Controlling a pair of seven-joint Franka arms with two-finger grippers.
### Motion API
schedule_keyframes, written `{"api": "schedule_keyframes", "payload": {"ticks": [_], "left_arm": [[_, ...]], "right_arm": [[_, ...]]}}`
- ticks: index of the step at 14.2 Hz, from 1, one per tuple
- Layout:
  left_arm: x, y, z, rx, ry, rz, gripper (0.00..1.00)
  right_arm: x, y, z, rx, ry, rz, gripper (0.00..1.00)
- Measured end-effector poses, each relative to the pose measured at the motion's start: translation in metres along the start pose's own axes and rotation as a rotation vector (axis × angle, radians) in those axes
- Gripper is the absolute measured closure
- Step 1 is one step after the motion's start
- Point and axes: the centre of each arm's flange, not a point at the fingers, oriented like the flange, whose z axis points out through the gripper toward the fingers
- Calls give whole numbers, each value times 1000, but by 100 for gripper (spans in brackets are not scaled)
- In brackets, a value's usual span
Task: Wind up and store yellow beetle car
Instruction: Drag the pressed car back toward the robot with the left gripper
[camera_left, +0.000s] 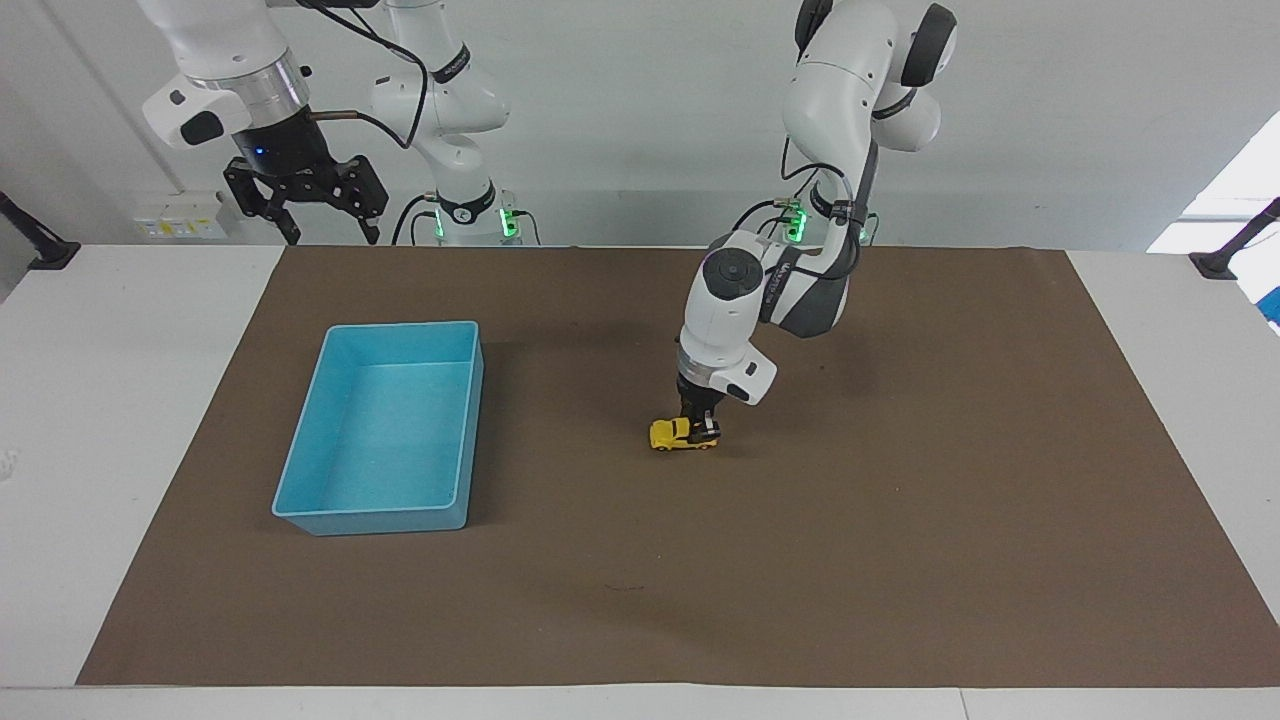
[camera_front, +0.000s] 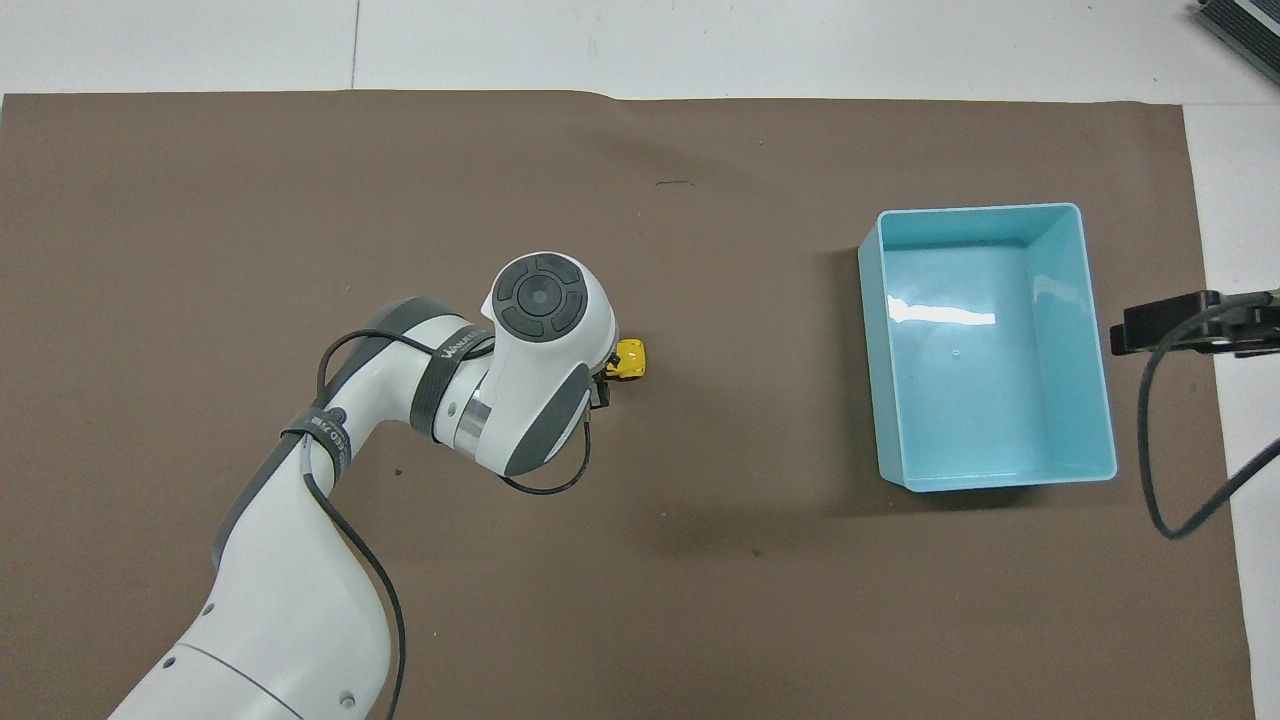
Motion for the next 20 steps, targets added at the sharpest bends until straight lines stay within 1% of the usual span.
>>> {"api": "schedule_keyframes", "payload": {"ticks": [8,14,20], "left_arm": [[26,15,-2,27,42,6,58],[62,29,-4,49,58,46,58],[89,43,-6,64,77,47,58]], "right_arm": [[0,0,0,0,0,0,0],[0,0,0,0,0,0,0],[0,0,0,0,0,0,0]]}}
